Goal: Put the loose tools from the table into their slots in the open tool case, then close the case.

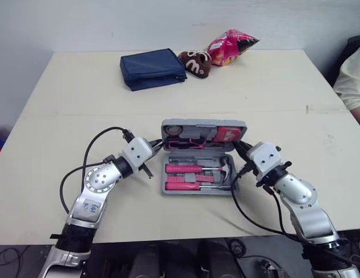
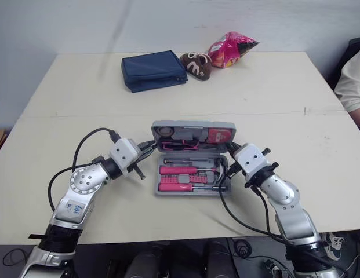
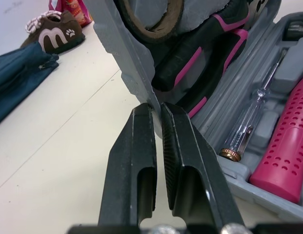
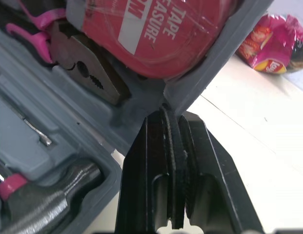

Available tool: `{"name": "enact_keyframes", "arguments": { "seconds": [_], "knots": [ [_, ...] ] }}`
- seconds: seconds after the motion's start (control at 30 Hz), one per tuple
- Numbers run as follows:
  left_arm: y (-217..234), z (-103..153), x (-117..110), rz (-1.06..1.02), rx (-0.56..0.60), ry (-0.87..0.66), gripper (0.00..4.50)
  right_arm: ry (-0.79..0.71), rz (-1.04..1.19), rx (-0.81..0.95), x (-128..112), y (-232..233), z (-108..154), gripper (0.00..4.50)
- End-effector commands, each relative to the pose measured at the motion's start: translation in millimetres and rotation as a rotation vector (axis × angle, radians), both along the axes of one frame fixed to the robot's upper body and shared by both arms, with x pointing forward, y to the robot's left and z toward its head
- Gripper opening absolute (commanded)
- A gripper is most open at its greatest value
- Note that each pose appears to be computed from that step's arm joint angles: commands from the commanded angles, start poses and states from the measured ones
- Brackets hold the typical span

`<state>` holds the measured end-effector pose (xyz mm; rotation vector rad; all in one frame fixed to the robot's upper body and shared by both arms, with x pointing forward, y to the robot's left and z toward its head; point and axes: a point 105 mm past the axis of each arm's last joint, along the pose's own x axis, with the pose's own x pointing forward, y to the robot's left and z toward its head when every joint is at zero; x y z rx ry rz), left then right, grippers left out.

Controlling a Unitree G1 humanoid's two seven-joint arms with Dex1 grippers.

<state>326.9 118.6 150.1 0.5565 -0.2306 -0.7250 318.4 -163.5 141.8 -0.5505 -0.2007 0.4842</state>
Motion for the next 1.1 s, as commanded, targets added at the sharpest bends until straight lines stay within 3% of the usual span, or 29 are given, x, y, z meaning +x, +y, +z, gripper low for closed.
{"name": "enact_keyframes", "arguments": {
  "seconds": [0.03, 0.3, 0.33, 0.4, 0.47, 0.5, 0.57, 0.63, 0.73, 0.8, 0.93, 1.03, 1.1],
  "knots": [
    [6.1, 10.1, -7.4, 0.026, 0.015, -0.076, 0.06, -0.019, 0.008, -0.070, -9.3, -7.8, -2.7, 0.00],
    [22.2, -1.2, -25.3, 0.115, 0.046, -0.106, 0.06, -0.097, 0.096, -0.270, -39.1, -11.6, -17.6, 0.00],
    [24.7, -2.9, -27.1, 0.131, 0.037, -0.102, 0.00, -0.091, 0.111, -0.272, -44.6, -10.6, -21.4, 0.60],
    [27.4, -12.3, -46.3, 0.102, -0.040, 0.001, 0.00, -0.043, 0.147, -0.243, -66.1, -12.9, -25.9, 1.08],
    [35.4, -16.1, -65.3, 0.085, -0.122, 0.137, 0.68, 0.011, 0.199, -0.245, -89.4, -16.6, -18.3, 2.12],
    [47.9, -12.5, -76.9, 0.087, -0.147, 0.202, 0.92, 0.099, 0.256, -0.246, -107.0, -19.7, -13.3, 2.51],
    [69.3, -9.2, -103.8, 0.080, -0.153, 0.347, 1.92, 0.288, 0.351, -0.276, -138.0, -25.0, -10.5, 3.63],
    [82.6, -6.7, -134.3, 0.017, -0.156, 0.517, 2.74, 0.493, 0.419, -0.246, -165.0, -29.2, -9.0, 3.65],
    [100.0, 0.0, -166.2, -0.067, -0.197, 0.787, 2.74, 0.628, 0.425, -0.124, -173.8, -31.1, 1.9, 3.65],
    [125.1, 7.8, -144.9, 0.024, -0.202, 0.766, 2.74, 0.690, 0.454, -0.022, -172.4, -23.4, 3.6, 3.65],
    [136.3, 20.5, -98.9, 0.060, -0.193, 0.656, 2.74, 0.692, 0.440, 0.011, -155.4, -15.6, -2.9, 3.65],
    [126.1, 20.7, -65.7, 0.036, -0.127, 0.594, 1.90, 0.706, 0.442, 0.039, -144.7, -6.1, -7.5, 2.80],
    [120.1, 19.2, -51.2, 0.024, -0.100, 0.579, 1.01, 0.736, 0.466, 0.028, -145.6, -0.2, -11.5, 1.83]
  ]
}}
